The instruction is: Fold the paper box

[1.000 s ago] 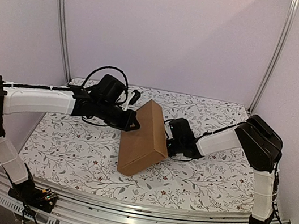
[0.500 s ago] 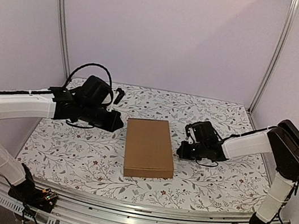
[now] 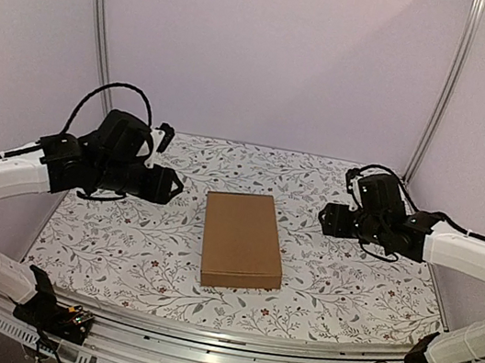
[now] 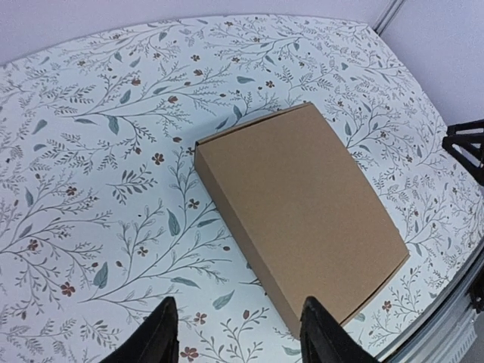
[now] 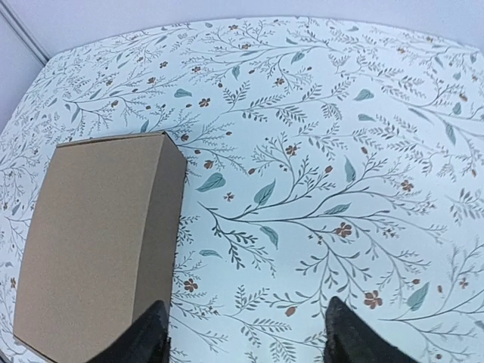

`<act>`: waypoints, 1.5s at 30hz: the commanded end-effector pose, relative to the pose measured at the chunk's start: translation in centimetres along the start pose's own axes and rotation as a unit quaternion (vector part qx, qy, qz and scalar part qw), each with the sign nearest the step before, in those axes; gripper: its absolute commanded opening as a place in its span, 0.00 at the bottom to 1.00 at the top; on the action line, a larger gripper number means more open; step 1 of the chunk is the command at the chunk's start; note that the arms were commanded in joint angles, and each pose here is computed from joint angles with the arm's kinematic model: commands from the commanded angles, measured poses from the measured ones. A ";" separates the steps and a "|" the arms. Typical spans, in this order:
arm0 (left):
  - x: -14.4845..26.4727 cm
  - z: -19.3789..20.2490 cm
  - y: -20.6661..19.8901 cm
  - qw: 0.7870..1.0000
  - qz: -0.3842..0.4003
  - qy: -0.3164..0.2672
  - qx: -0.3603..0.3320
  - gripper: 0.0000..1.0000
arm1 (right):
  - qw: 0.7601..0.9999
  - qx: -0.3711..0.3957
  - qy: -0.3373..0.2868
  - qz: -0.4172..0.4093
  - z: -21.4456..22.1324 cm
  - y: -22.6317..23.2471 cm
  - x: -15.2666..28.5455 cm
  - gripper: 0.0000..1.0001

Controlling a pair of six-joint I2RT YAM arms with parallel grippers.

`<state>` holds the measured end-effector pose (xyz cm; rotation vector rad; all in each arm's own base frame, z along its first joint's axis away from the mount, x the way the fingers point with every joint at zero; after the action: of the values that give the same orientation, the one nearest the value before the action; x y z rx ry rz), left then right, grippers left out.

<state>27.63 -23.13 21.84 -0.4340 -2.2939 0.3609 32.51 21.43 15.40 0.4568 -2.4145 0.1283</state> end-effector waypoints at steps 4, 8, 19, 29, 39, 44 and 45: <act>5.2 -3.1 0.5 0.998 -0.022 -0.044 -0.037 0.96 | 0.996 0.024 -0.051 0.066 -3.1 -3.4 7.1 0.99; 7.8 -5.1 0.0 0.996 -0.014 -0.076 -0.053 1.00 | 0.995 0.022 -0.075 0.070 -3.8 -4.2 10.0 0.99; 11.2 -6.0 -1.0 0.985 0.043 -0.136 -0.097 0.99 | 0.988 0.019 -0.115 0.102 -4.9 -6.8 17.2 0.99; 13.7 -5.6 -1.6 0.971 0.086 -0.163 -0.151 1.00 | 0.980 -0.013 -0.158 0.123 -5.0 -8.8 22.3 0.99; 12.2 -5.1 0.9 0.970 0.075 -0.189 -0.133 0.99 | 0.983 0.032 -0.150 0.100 -6.8 -7.5 22.0 0.99; 11.6 -5.3 1.4 0.973 0.079 -0.180 -0.119 0.99 | 0.984 0.048 -0.135 0.106 -7.2 -7.0 20.3 0.99; 11.6 -5.3 1.5 0.974 0.079 -0.180 -0.117 1.00 | 0.984 0.049 -0.135 0.108 -7.2 -7.1 20.1 0.99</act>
<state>23.88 -16.25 32.14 -0.6945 -2.6842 0.2276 24.49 9.92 33.63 0.2416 -2.7363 0.2508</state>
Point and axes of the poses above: each gripper's point midway between its finger pads, its own x axis back along the fingers, its own y axis along the line the jaws close on, z = x × y, the point moved 1 cm from there along x, back along the fingers, and after that the axes turned 13 degrees about x, right-handed, at the moved point
